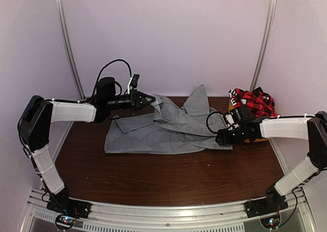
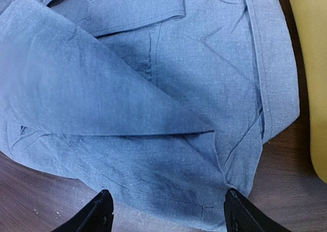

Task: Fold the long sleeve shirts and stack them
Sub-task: Fold the sleeve of the 1/3-folded shirt.

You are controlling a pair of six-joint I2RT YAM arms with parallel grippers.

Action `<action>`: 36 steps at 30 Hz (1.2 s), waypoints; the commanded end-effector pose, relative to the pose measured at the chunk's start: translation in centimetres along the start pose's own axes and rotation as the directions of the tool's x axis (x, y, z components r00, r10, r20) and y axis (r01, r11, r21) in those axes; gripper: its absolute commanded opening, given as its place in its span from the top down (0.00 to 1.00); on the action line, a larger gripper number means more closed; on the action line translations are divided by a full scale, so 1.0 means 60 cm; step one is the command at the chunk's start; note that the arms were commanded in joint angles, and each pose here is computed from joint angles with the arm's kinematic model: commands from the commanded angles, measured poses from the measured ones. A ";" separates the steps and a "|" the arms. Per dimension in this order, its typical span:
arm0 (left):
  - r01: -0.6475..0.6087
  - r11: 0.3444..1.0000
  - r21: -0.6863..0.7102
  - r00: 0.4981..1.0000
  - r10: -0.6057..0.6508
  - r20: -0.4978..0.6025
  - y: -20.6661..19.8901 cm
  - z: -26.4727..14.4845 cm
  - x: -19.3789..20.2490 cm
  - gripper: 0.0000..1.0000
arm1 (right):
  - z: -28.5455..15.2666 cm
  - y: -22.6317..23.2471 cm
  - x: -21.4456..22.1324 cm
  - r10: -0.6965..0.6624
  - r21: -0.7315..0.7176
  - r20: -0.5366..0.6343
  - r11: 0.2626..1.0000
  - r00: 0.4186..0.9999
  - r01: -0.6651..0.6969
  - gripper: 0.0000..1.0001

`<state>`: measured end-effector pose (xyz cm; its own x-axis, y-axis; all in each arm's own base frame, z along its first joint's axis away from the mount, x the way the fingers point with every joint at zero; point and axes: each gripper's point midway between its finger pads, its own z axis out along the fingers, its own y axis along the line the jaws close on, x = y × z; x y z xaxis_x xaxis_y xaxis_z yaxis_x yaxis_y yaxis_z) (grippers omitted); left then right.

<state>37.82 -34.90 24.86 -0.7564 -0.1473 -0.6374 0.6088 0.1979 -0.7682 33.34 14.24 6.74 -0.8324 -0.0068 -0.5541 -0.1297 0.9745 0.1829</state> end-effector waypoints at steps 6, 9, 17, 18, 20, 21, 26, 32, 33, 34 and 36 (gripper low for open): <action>-0.153 0.988 0.022 0.988 0.153 0.021 -0.054 0.017 -0.094 1.00 | -0.010 -0.040 -0.022 0.010 0.133 0.055 0.991 0.998 -0.017 0.24; -0.175 0.983 0.049 0.984 0.173 0.035 -0.074 0.025 -0.120 1.00 | -0.004 -0.041 -0.024 0.010 0.134 0.061 0.991 0.998 -0.018 0.24; -0.164 0.985 0.056 0.986 0.164 0.020 -0.067 0.038 -0.128 1.00 | 0.013 -0.035 -0.028 0.004 0.112 0.059 0.994 0.998 -0.011 0.24; -0.163 0.985 0.056 0.987 0.162 0.016 -0.065 0.038 -0.125 1.00 | 0.014 -0.034 -0.027 0.004 0.111 0.057 0.994 0.998 -0.010 0.24; -0.153 0.987 0.055 0.988 0.153 0.004 -0.060 0.036 -0.115 1.00 | 0.015 -0.033 -0.027 0.002 0.106 0.055 0.994 0.998 -0.008 0.24; -0.148 0.988 0.053 0.989 0.149 -0.002 -0.058 0.034 -0.110 1.00 | 0.014 -0.032 -0.026 0.002 0.104 0.056 0.995 0.998 -0.007 0.24; -0.138 0.990 0.002 0.989 0.138 -0.047 -0.044 0.017 -0.075 1.00 | 0.013 -0.024 -0.027 0.000 0.076 0.054 0.997 0.999 -0.004 0.24; -0.122 0.987 -0.104 0.990 0.113 -0.089 -0.029 -0.014 -0.045 1.00 | 0.014 -0.021 -0.025 -0.004 0.066 0.044 0.998 0.999 0.001 0.24; -0.115 0.987 -0.108 0.990 0.106 -0.089 -0.030 -0.019 -0.041 1.00 | 0.015 -0.020 -0.024 -0.005 0.064 0.042 0.998 0.999 0.003 0.24; -0.108 0.988 -0.113 0.991 0.098 -0.091 -0.030 -0.023 -0.037 1.00 | 0.016 -0.020 -0.024 -0.006 0.063 0.041 0.998 0.999 0.004 0.24; -0.098 0.988 -0.119 0.992 0.087 -0.088 -0.037 -0.030 -0.035 1.00 | 0.017 -0.020 -0.023 -0.006 0.062 0.037 0.998 0.999 0.004 0.24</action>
<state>38.39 -34.54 25.90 -0.7569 -0.0252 -0.6531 0.6147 0.3122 -0.7244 34.35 13.03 5.86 -0.8219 -0.0094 -0.5695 -0.0925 0.9888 0.1172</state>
